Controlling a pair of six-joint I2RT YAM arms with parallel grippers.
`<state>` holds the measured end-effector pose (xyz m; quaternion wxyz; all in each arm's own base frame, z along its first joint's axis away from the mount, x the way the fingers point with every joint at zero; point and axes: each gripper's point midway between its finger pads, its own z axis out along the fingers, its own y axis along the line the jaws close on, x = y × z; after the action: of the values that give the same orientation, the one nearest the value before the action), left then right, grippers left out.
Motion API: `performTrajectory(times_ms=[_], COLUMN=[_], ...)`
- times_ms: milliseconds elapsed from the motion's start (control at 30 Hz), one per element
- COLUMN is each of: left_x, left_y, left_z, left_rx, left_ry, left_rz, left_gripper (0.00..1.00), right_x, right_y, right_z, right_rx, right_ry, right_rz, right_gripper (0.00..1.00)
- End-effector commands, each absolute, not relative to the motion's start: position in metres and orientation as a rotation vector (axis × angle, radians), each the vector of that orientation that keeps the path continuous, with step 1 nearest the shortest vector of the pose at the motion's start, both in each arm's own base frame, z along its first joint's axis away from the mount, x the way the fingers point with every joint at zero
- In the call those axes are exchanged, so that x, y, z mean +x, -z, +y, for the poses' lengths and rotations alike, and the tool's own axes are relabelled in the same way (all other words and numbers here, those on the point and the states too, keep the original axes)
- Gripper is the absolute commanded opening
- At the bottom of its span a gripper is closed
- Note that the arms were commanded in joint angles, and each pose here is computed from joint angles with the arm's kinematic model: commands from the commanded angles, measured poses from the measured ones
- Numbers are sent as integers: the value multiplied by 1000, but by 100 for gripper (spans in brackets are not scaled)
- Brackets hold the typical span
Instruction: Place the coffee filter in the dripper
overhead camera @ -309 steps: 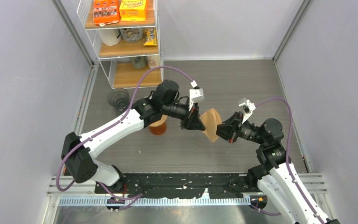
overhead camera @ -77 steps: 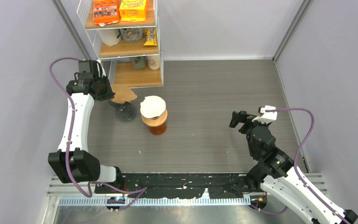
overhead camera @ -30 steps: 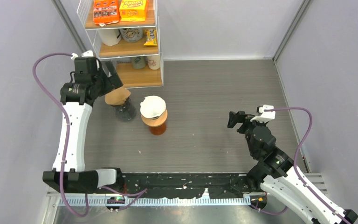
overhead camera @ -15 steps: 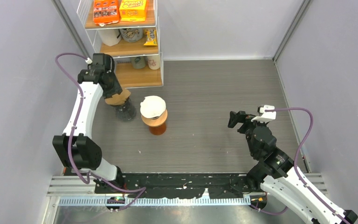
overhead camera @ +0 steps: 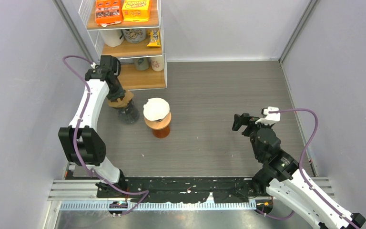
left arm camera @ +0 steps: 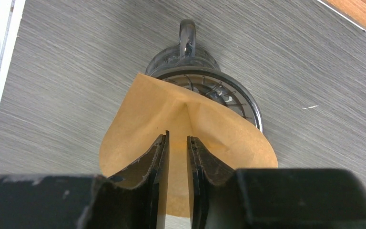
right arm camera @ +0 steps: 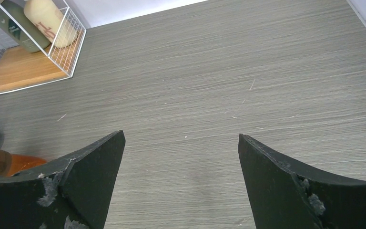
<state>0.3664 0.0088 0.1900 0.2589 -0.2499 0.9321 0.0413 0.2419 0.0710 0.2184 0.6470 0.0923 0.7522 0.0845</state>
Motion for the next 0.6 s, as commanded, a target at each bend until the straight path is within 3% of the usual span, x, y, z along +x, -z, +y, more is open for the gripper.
performTrajectory(times_ms=[0,567], left_x=[380,374], left_y=[-199,-168], left_z=[10,5], left_rx=[-700,-651], left_ry=[-99,-94], left_rz=[2476,2591], left_gripper=[24,20], right_x=[245,247], right_y=[-226,-223], right_z=[70,70], right_rx=[241,244], right_ry=[-198,-182], right_rz=[1687,1694], right_gripper=[96,95])
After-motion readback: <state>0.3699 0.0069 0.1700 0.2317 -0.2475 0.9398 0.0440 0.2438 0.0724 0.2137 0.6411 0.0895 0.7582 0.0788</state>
